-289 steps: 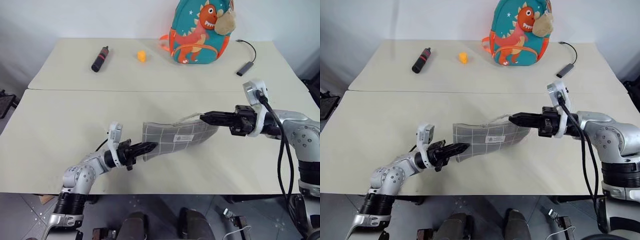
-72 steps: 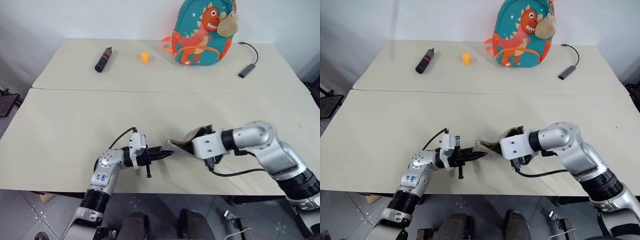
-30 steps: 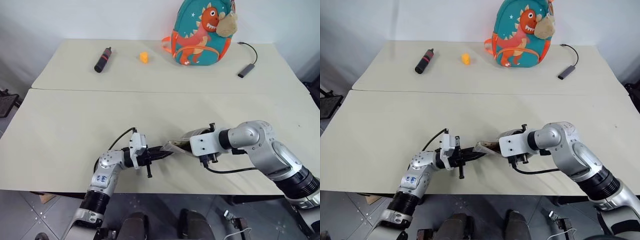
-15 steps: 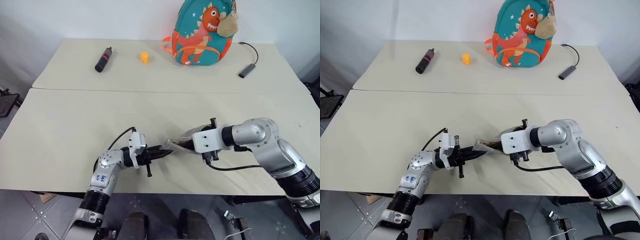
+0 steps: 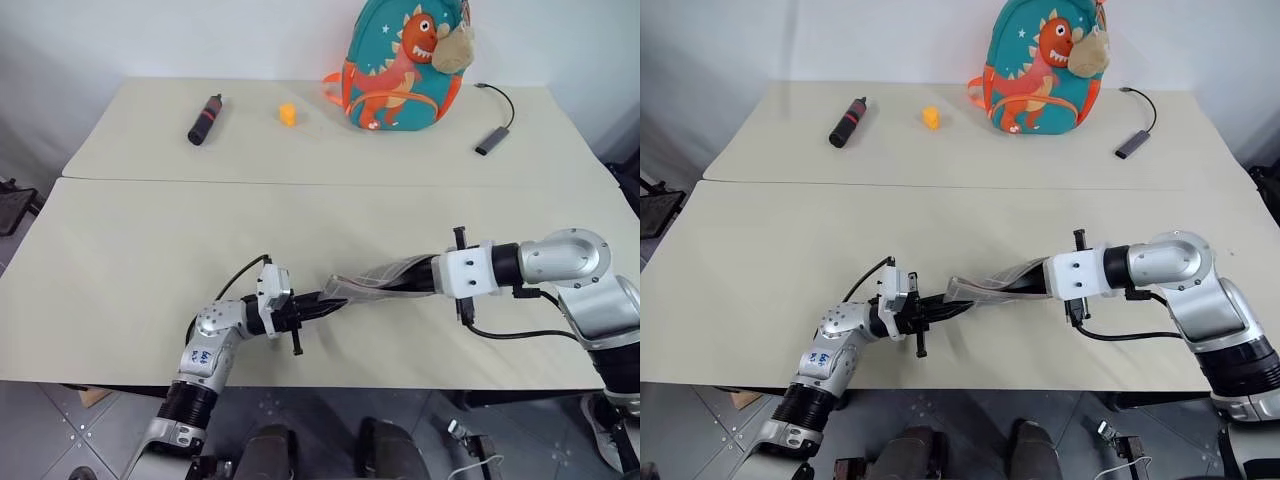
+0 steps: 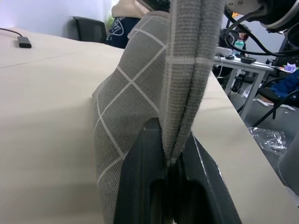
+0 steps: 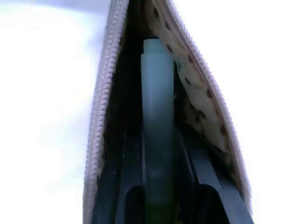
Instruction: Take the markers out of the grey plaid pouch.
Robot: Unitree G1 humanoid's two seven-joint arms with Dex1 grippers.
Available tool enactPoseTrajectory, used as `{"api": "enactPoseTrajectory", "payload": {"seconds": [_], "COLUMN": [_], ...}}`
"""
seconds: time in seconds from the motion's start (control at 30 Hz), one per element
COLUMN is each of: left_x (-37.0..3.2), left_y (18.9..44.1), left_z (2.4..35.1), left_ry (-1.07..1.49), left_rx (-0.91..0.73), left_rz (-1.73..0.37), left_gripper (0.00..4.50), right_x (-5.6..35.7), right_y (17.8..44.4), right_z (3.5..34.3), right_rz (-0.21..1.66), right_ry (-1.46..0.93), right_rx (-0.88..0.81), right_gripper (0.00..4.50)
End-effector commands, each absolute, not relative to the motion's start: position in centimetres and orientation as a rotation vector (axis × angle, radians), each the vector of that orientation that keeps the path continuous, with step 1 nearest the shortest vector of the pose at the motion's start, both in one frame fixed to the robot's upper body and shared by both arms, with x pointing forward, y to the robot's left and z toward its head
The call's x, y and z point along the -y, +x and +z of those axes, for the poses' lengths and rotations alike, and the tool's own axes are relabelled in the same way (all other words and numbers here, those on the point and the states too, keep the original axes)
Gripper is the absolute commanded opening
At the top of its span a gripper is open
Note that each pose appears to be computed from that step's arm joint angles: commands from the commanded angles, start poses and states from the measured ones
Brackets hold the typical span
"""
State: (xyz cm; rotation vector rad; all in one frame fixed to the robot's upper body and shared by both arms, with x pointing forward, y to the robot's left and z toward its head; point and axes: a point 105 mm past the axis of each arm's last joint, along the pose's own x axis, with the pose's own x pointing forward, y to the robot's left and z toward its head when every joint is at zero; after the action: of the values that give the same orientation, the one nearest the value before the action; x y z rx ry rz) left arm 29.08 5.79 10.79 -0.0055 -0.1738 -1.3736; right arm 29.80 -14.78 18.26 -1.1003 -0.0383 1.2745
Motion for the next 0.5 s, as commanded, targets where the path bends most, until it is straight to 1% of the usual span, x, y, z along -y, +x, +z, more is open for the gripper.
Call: {"api": "enactPoseTrajectory", "payload": {"seconds": [0.03,0.13,0.27,0.37,0.4,0.5], "left_x": [-6.1,-6.1,-6.1,-6.0,-6.0,-6.1], "left_y": [28.9,28.9,29.0,29.0,29.0,28.9], "left_z": [11.1,11.1,11.2,11.3,11.3,11.3], "left_ry": [-0.001,-0.001,-0.001,-0.004,-0.005,-0.004], "left_rx": [0.188,0.187,0.187,0.187,0.186,0.184], "left_rz": [-1.371,-1.371,-1.373,-1.377,-1.379,-1.382], "left_gripper": [0.0,0.0,0.0,0.0,0.0,0.0], "right_x": [15.1,15.3,14.3,12.6,12.1,11.6], "right_y": [28.8,28.0,26.4,25.5,25.3,24.9], "right_z": [19.9,19.8,20.0,21.4,22.4,24.4], "right_rz": [1.3,1.349,1.436,1.462,1.463,1.447], "right_ry": [-1.003,-0.93,-0.816,-0.672,-0.617,-0.5], "right_rx": [0.114,0.123,0.172,0.225,0.249,0.272], "right_gripper": [0.42,0.42,0.42,0.42,0.42,0.42]}}
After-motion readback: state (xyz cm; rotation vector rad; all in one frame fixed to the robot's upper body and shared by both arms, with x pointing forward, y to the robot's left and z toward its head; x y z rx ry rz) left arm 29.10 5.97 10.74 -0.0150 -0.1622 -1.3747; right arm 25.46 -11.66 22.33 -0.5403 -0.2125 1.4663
